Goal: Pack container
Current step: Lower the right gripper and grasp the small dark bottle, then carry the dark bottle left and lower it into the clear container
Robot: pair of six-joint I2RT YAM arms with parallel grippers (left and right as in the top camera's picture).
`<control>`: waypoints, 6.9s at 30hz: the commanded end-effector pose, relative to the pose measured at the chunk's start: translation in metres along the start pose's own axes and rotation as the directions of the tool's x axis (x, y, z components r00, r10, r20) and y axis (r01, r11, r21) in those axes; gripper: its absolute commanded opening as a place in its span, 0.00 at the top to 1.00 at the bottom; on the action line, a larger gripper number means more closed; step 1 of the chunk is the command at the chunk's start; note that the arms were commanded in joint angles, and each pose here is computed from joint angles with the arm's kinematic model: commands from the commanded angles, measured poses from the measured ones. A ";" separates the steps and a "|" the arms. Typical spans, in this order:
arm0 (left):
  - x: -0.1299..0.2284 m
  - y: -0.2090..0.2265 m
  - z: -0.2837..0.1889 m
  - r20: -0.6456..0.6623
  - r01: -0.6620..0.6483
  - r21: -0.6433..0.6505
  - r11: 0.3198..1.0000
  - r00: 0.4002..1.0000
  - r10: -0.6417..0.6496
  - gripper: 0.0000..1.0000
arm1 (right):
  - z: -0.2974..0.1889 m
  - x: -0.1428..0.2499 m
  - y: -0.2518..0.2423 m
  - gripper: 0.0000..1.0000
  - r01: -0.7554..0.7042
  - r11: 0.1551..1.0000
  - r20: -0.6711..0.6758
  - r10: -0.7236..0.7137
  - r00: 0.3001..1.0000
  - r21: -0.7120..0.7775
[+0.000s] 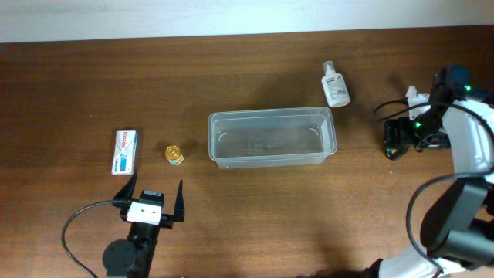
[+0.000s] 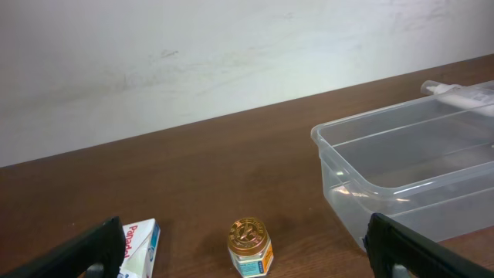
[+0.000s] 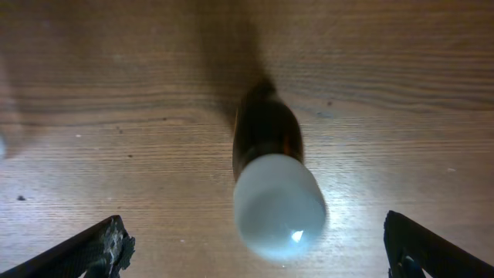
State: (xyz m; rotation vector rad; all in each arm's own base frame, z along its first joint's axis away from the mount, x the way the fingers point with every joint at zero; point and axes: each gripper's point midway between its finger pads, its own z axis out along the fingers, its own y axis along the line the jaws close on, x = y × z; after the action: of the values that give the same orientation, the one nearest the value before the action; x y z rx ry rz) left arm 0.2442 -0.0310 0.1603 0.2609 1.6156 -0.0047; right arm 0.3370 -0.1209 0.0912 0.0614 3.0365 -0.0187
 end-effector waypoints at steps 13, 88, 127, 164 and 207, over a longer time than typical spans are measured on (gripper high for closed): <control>0.001 0.001 0.000 0.000 -0.012 -0.002 1.000 1.000 0.012 0.01 | 0.034 -0.005 0.003 0.01 0.005 0.999 -0.035 -0.006 0.999 -0.042; 0.001 0.001 0.000 0.000 -0.012 -0.002 1.000 1.000 0.012 0.01 | 0.040 -0.018 -0.007 0.41 -0.040 0.994 0.011 0.041 0.999 -0.097; 0.001 0.001 0.000 0.000 -0.012 -0.002 1.000 1.000 0.012 0.01 | -0.014 -0.037 -0.005 0.81 -0.113 0.985 0.032 0.118 0.992 -0.130; 0.001 0.001 0.000 0.000 -0.012 -0.002 1.000 1.000 0.012 0.01 | -0.102 -0.071 0.209 0.80 0.285 0.948 0.160 -0.262 0.952 -0.143; 0.001 0.001 0.000 0.000 -0.012 -0.002 1.000 1.000 0.012 0.01 | 0.012 -0.044 0.215 0.79 0.106 0.982 0.032 -0.102 0.994 -0.159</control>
State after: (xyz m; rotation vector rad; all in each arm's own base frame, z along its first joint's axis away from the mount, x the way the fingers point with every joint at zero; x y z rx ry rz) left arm 0.2442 -0.0310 0.1603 0.2606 1.6156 -0.0044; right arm 0.3900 0.0853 0.0780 -0.1081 3.0178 0.1968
